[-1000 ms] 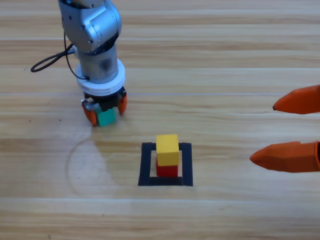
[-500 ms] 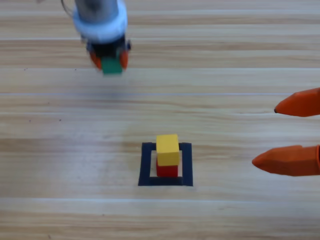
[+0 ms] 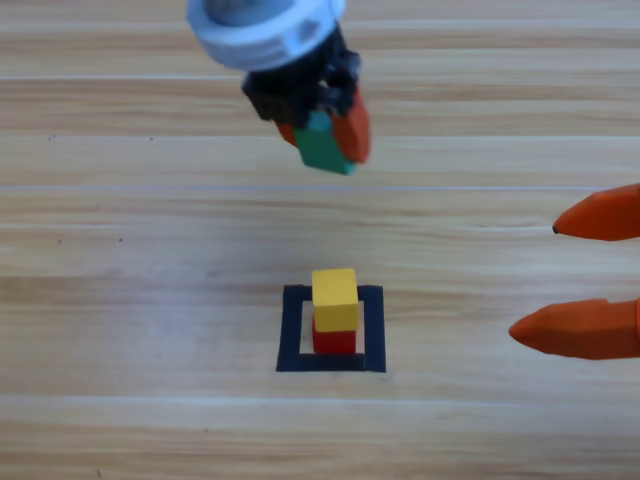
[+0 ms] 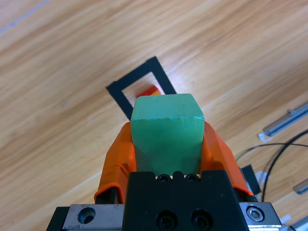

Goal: Stack the blocks in the rectangular block: red at the bottom, yellow in the middle, green on top

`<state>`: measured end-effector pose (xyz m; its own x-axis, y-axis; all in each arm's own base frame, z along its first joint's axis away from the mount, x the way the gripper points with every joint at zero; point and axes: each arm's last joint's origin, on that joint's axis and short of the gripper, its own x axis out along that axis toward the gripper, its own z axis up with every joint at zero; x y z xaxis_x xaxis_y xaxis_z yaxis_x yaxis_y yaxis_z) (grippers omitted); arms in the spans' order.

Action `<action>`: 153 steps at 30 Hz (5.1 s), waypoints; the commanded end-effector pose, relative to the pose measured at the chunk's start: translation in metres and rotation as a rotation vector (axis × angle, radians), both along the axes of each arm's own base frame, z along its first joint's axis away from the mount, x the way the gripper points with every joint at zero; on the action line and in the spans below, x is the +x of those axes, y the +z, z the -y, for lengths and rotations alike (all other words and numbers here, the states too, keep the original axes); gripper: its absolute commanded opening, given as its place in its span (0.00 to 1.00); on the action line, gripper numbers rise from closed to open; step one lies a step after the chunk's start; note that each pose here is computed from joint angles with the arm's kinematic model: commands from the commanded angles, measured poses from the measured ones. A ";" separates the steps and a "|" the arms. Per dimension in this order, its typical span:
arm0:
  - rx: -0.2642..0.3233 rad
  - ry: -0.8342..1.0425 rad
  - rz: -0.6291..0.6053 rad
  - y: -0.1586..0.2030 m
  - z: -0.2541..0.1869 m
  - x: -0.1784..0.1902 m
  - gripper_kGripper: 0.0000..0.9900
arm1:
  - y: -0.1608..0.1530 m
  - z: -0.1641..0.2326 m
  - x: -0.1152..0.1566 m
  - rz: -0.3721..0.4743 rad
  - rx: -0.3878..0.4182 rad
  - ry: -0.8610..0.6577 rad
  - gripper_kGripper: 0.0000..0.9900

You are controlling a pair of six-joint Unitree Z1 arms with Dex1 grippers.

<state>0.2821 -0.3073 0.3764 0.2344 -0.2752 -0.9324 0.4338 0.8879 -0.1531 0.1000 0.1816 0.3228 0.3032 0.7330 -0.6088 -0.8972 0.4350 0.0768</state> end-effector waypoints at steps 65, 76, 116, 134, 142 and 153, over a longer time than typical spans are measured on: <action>0.247 0.539 -0.135 -0.120 0.066 -0.020 0.00 | -0.005 0.000 -0.006 -0.003 -0.031 0.026 1.00; 0.259 0.545 -0.144 -0.126 0.067 -0.019 0.00 | -0.007 -0.001 -0.005 -0.009 -0.039 0.027 1.00; 0.255 0.542 -0.157 -0.142 0.076 -0.015 0.00 | -0.009 -0.004 -0.004 -0.007 -0.051 0.033 1.00; 0.224 0.538 -0.127 -0.116 0.065 -0.020 1.00 | -0.010 -0.003 -0.004 -0.007 -0.054 0.035 1.00; 0.080 0.541 -0.025 -0.043 0.040 -0.034 1.00 | -0.011 -0.005 -0.003 -0.007 -0.065 0.032 1.00; -0.197 0.442 0.317 0.000 -0.146 -0.165 1.00 | -0.015 -0.009 0.000 -0.003 -0.099 0.014 1.00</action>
